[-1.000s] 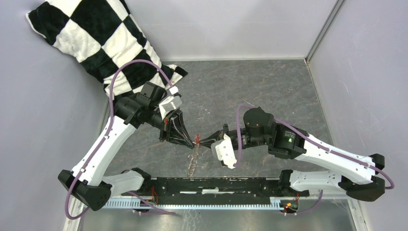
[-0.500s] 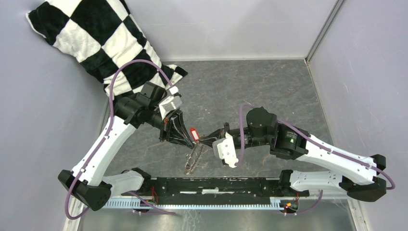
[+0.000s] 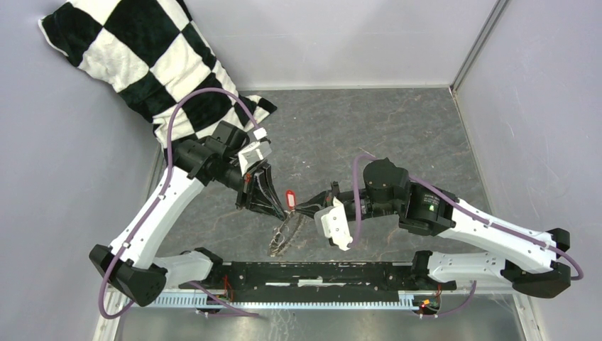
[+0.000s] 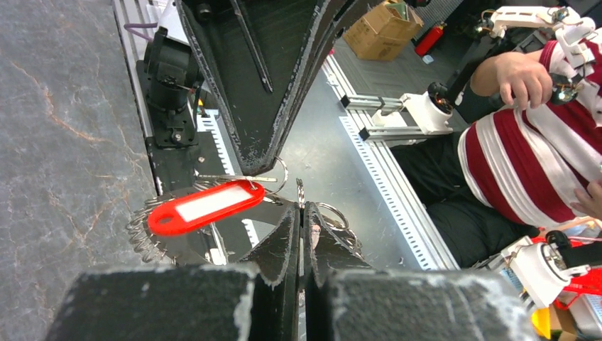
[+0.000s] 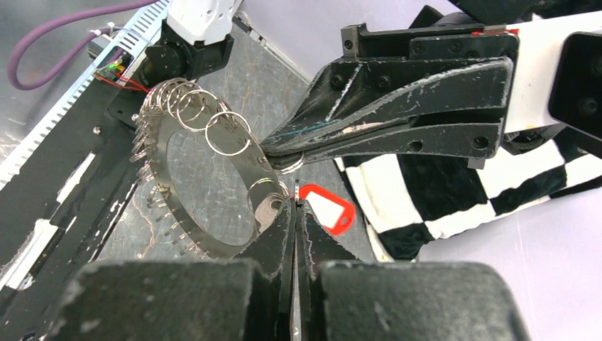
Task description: Put the keys on the keyring
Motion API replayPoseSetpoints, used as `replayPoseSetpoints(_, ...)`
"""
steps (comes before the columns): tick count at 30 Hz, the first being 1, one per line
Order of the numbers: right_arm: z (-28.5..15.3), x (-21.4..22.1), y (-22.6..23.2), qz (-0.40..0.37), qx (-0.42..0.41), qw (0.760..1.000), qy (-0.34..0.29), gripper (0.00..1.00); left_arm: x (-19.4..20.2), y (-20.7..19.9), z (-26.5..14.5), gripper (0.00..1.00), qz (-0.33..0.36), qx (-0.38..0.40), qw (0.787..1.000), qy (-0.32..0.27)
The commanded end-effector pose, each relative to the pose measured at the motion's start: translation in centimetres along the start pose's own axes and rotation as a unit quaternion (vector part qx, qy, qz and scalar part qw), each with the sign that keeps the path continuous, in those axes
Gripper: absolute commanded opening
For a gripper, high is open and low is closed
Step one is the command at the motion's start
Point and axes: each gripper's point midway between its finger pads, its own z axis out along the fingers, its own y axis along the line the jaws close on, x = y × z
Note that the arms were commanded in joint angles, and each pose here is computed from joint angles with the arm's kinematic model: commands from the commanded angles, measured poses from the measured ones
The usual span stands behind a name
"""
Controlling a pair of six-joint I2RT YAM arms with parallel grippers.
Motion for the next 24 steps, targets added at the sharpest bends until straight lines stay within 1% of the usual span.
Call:
replayPoseSetpoints(1,-0.03,-0.74,0.07,-0.011,-0.011,1.000,-0.006,0.01,-1.97,-1.82,0.09,0.02,0.014,0.038,0.998,-0.040)
replayPoseSetpoints(7,-0.17,-0.39,0.30,-0.014,-0.010,1.000,0.000,0.01,-2.18,-1.84,0.09,0.02,0.025,0.037,0.998,-0.040)
replayPoseSetpoints(14,-0.24,-0.34,0.39,-0.017,-0.010,1.000,0.004,0.01,-2.28,-1.60,0.08,0.02,0.021,0.036,0.998,-0.040)
replayPoseSetpoints(24,0.39,-0.98,1.05,-0.019,-0.029,0.999,-0.006,0.01,-2.31,-1.02,-0.26,0.02,0.021,0.025,0.999,-0.042)
